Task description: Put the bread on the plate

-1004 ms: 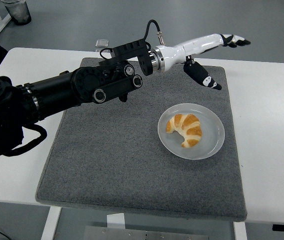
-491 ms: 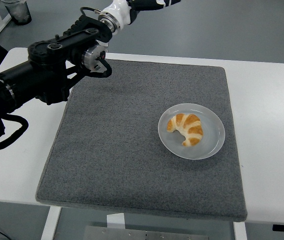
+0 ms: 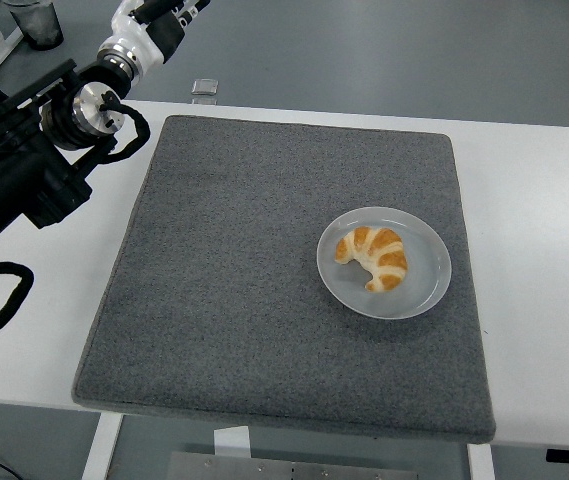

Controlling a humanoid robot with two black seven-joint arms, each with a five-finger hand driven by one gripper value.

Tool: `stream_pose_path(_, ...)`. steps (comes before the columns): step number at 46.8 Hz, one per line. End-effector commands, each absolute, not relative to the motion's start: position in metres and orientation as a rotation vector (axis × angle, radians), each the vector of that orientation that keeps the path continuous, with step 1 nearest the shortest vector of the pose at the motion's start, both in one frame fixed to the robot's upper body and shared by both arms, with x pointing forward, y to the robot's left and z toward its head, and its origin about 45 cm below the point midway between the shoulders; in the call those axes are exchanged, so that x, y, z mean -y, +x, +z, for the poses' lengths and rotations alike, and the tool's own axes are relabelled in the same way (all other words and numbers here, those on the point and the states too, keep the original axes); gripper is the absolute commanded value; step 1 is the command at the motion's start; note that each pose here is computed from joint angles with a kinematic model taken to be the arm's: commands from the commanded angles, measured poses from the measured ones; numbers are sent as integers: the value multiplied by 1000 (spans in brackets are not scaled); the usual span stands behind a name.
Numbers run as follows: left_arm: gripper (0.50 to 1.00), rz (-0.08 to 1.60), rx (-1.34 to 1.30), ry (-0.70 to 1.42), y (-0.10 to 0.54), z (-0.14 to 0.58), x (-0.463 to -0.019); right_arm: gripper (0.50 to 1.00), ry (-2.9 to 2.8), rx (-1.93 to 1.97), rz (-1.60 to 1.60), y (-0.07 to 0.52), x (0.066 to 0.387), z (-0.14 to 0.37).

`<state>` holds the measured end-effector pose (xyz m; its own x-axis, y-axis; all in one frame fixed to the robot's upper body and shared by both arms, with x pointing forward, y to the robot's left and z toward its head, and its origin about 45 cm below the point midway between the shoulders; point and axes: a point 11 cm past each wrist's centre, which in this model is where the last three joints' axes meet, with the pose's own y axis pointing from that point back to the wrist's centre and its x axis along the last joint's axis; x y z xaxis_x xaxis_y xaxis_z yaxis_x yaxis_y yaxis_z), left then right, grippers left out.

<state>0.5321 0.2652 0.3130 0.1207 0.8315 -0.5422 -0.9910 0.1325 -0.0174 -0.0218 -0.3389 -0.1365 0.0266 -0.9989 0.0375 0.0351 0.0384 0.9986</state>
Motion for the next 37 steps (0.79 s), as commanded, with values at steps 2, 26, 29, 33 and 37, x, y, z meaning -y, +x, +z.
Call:
stream_pose_path(2, 1000, 1369, -498, -432, 525, 293, -269, 952, 1167, 1182, -1179, -22, 339, -136)
stream_pose_path(26, 1000, 1357, -624, -537, 493, 232, -305, 952, 1169, 1175, -1177, -23, 339, -136)
stream_pose_path(29, 1000, 1362, -631, -537, 490, 227, -306, 954, 1171, 1173, -1174, -22, 339, -136)
stream_pose_path(33, 1000, 1364, -631, -542, 490, 226, -307, 952, 1170, 1175, -1174, -22, 339, -136)
stream_pose_path(37, 1000, 1361, -636, -544, 488, 224, -306, 952, 1165, 1182, -1181, -23, 339, -136)
